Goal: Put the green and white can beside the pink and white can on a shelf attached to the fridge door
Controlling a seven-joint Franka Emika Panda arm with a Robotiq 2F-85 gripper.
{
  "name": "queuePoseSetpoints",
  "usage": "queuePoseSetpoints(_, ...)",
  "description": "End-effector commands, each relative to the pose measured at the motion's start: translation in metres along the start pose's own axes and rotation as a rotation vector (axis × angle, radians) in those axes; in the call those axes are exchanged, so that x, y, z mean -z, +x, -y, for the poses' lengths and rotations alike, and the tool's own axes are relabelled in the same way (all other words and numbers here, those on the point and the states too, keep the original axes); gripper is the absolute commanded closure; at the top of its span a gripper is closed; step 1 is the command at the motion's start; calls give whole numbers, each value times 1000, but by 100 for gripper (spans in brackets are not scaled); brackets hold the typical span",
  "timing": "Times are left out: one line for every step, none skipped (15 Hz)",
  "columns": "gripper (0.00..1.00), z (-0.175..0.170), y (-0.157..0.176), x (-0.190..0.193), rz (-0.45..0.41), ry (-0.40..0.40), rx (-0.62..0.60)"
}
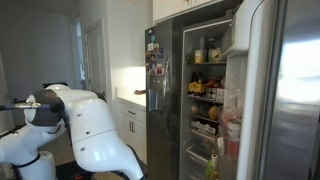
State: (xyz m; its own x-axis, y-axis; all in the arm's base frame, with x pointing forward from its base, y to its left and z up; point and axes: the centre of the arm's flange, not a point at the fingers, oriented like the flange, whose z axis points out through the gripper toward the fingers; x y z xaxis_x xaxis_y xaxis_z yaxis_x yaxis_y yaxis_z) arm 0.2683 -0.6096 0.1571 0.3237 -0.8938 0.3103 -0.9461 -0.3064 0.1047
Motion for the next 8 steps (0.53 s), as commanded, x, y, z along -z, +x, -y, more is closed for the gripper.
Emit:
queuePoseSetpoints(53,-10,-20,78,8,42,79)
queuePoseSetpoints(53,-11,-22,94,-2,52,101)
queuePoseSetpoints(53,-11,-25,110,-13,64,122)
queuePoseSetpoints(53,-11,-29,126,-28,75,146)
queuePoseSetpoints(53,-11,-31,141,-42,87,168)
queuePoseSetpoints(53,-9,-34,159,-62,98,189)
queuePoseSetpoints(53,-7,-37,175,-80,110,206)
queuePoseSetpoints(53,-3,-41,193,-92,127,219)
